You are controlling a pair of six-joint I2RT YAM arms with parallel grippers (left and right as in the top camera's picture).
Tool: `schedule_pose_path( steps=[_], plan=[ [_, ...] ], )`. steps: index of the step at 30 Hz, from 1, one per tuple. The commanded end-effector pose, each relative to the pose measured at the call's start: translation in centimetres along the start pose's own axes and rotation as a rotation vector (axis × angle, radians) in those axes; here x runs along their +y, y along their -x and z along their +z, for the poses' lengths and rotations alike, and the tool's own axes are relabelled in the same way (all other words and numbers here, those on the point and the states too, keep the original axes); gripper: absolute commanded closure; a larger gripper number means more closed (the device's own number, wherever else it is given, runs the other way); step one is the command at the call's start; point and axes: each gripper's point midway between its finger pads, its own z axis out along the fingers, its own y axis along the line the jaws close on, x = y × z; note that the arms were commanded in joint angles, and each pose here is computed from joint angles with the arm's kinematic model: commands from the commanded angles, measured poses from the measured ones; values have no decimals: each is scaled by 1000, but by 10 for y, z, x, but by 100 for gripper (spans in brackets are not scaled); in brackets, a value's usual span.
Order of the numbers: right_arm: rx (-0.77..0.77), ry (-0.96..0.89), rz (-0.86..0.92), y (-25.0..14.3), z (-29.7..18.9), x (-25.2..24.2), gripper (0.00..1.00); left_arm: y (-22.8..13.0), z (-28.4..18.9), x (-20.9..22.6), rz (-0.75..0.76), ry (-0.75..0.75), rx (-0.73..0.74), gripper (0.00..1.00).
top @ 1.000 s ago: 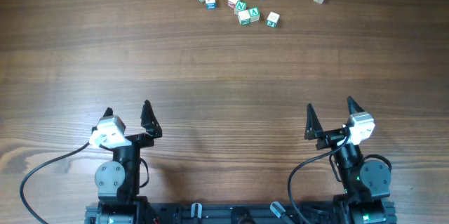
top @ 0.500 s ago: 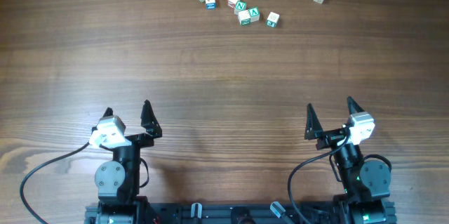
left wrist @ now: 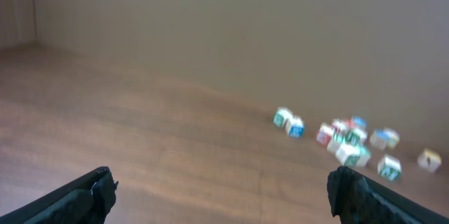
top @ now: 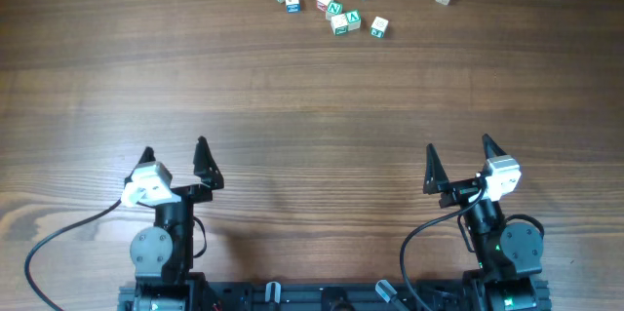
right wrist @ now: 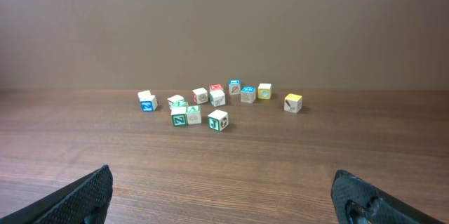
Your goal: Form a tower
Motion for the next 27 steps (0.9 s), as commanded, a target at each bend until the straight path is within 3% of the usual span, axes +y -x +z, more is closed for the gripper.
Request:
schedule_pose_path(
  steps=[1,4,11,17,27],
  plan=[
    [-4,5,-14,1,0,1,0,4,0,11,11,61,-29,0],
    [-4,5,-14,1,0,1,0,0,-1,15,13,77,-13,0],
    [-4,5,-14,1,0,1,0,3,-8,-50,-24,-290,21,0],
    [-4,5,-14,1,0,1,0,65,-26,-75,-43,-375,-70,0],
    [-4,5,-14,1,0,1,0,132,-32,-114,-50,-485,6,0]
  ],
)
